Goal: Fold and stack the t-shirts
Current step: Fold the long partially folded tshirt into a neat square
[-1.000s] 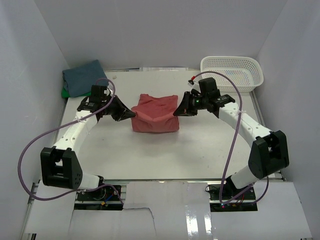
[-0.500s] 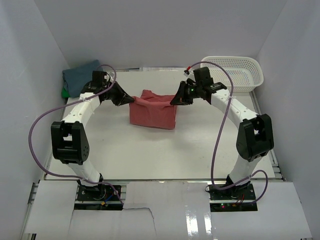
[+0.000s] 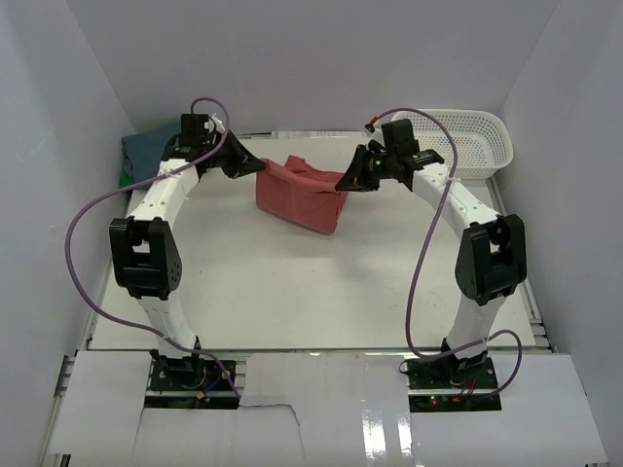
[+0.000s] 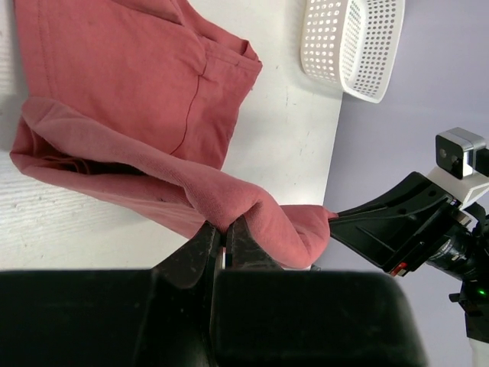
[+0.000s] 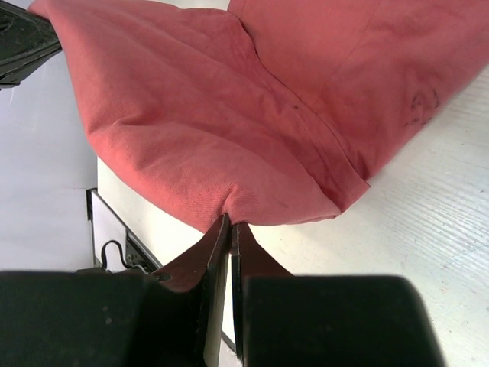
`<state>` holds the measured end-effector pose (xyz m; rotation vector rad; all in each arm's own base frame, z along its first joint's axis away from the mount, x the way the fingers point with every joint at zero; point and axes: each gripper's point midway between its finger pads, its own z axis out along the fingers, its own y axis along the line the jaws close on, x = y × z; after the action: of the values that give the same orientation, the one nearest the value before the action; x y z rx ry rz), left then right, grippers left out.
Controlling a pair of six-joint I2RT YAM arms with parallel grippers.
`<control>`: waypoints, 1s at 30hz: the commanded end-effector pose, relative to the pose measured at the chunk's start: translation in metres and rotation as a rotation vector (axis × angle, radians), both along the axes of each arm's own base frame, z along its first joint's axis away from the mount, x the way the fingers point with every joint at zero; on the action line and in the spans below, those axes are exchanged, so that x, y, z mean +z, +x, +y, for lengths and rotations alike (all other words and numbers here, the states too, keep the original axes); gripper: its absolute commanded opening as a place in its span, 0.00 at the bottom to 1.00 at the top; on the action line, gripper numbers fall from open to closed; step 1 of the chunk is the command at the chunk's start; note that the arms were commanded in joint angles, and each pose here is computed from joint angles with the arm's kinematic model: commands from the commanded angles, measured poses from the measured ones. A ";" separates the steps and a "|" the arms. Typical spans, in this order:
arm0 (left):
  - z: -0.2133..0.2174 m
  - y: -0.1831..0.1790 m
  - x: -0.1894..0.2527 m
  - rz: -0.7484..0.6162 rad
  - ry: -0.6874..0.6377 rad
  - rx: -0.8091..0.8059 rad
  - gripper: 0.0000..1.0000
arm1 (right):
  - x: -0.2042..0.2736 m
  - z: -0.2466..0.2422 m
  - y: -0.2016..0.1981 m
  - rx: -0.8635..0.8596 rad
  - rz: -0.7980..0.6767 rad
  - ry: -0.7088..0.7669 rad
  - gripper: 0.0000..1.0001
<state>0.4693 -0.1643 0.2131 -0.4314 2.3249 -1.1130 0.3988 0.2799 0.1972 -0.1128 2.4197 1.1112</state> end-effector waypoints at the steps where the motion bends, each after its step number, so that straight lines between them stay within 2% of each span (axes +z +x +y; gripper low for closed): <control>1: -0.010 0.014 0.034 -0.112 -0.027 -0.045 0.00 | 0.025 -0.006 0.018 -0.028 -0.075 0.018 0.08; 7: -0.025 0.037 0.026 -0.145 -0.053 -0.074 0.00 | 0.018 -0.012 0.036 -0.047 -0.070 0.013 0.08; 17: -0.056 0.076 -0.037 -0.135 -0.069 -0.102 0.00 | -0.004 -0.021 0.081 -0.100 -0.083 0.001 0.08; 30: -0.054 0.118 -0.055 -0.181 -0.042 -0.019 0.00 | -0.044 -0.036 0.161 -0.135 -0.093 0.063 0.08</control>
<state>0.5719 -0.2186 0.1249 -0.3477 2.2535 -1.1858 0.5347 0.2472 0.1305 0.0556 2.3866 1.0506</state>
